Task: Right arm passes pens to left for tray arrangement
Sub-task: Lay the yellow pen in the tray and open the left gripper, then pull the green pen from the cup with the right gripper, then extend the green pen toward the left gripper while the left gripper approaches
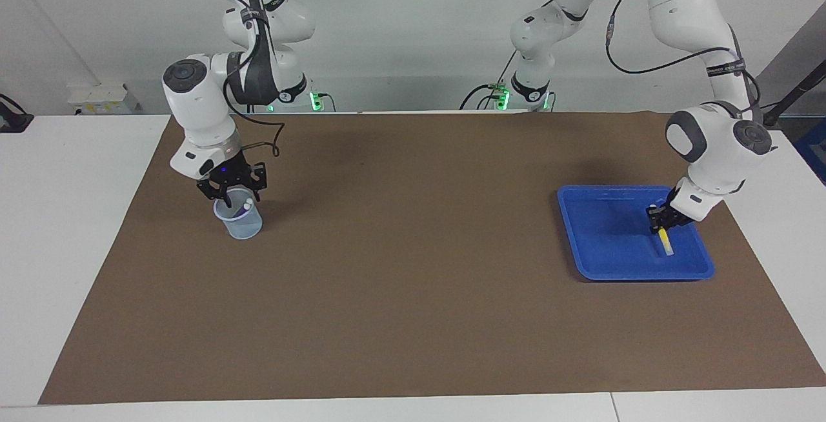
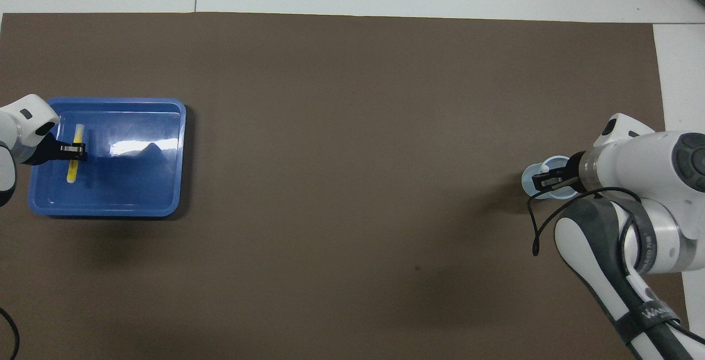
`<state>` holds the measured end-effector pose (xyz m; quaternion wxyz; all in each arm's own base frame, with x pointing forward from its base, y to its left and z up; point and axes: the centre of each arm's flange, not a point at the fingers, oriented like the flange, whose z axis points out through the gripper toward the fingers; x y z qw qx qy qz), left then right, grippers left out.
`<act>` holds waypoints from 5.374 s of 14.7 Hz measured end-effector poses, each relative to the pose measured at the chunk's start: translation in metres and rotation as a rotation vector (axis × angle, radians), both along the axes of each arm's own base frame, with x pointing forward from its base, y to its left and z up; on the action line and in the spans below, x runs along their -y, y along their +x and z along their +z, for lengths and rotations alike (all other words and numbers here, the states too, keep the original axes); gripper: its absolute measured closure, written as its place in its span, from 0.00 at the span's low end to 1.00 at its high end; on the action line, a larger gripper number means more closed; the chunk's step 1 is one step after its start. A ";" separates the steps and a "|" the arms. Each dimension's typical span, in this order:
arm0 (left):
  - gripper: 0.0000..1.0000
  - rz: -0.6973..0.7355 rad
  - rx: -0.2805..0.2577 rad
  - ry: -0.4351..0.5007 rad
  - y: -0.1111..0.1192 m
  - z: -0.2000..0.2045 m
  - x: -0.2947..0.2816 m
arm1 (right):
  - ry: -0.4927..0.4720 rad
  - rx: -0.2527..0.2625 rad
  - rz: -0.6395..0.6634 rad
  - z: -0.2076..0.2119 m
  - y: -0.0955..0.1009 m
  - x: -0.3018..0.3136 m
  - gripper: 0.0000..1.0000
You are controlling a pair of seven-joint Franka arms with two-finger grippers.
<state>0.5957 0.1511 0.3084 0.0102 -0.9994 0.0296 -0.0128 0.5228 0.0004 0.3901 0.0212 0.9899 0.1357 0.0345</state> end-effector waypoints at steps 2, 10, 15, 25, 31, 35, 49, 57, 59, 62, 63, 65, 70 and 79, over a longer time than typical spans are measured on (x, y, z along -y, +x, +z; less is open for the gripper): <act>0.82 0.008 0.003 0.000 -0.004 -0.005 -0.006 | 0.000 0.000 -0.001 0.000 0.000 0.000 0.59; 0.82 0.001 0.006 -0.002 -0.004 -0.005 -0.003 | 0.000 0.015 0.000 0.004 0.002 0.000 0.81; 0.62 0.000 0.006 -0.002 -0.004 -0.005 -0.004 | 0.000 0.015 -0.001 0.005 0.002 0.001 0.81; 0.00 0.179 -0.076 -0.009 0.016 0.096 0.062 | -0.005 -0.058 -0.005 0.046 0.010 0.000 0.81; 0.00 0.586 -0.134 -0.224 0.000 0.178 0.170 | -0.007 -0.089 -0.009 0.076 0.014 0.000 0.81; 0.00 0.888 -0.201 -0.266 -0.004 0.184 0.214 | -0.009 -0.103 -0.012 0.100 0.016 0.000 0.81; 0.00 1.372 -0.285 -0.367 -0.038 0.246 0.308 | 0.163 -0.143 -0.096 0.178 0.011 0.001 0.81; 0.00 1.507 -0.238 -0.408 -0.024 0.231 0.241 | 0.409 -0.205 -0.319 0.182 0.010 -0.029 0.81; 0.00 1.503 -0.237 -0.405 -0.027 0.228 0.246 | 0.458 -0.235 -0.362 0.182 0.008 -0.035 0.81; 0.00 1.507 -0.236 -0.403 -0.029 0.228 0.246 | 0.505 -0.273 -0.421 0.179 0.005 -0.043 0.81; 0.00 1.515 -0.238 -0.403 -0.030 0.228 0.246 | 0.518 -0.287 -0.436 0.178 0.004 -0.050 0.81; 0.00 1.554 -0.251 -0.398 -0.031 0.228 0.253 | 0.533 -0.311 -0.473 0.178 0.002 -0.072 0.81; 0.00 1.686 -0.279 -0.390 -0.036 0.227 0.277 | 0.629 -0.363 -0.588 0.174 0.001 -0.120 0.81; 0.00 1.861 -0.358 -0.316 -0.065 0.228 0.355 | 0.757 -0.426 -0.839 0.165 -0.001 -0.180 0.81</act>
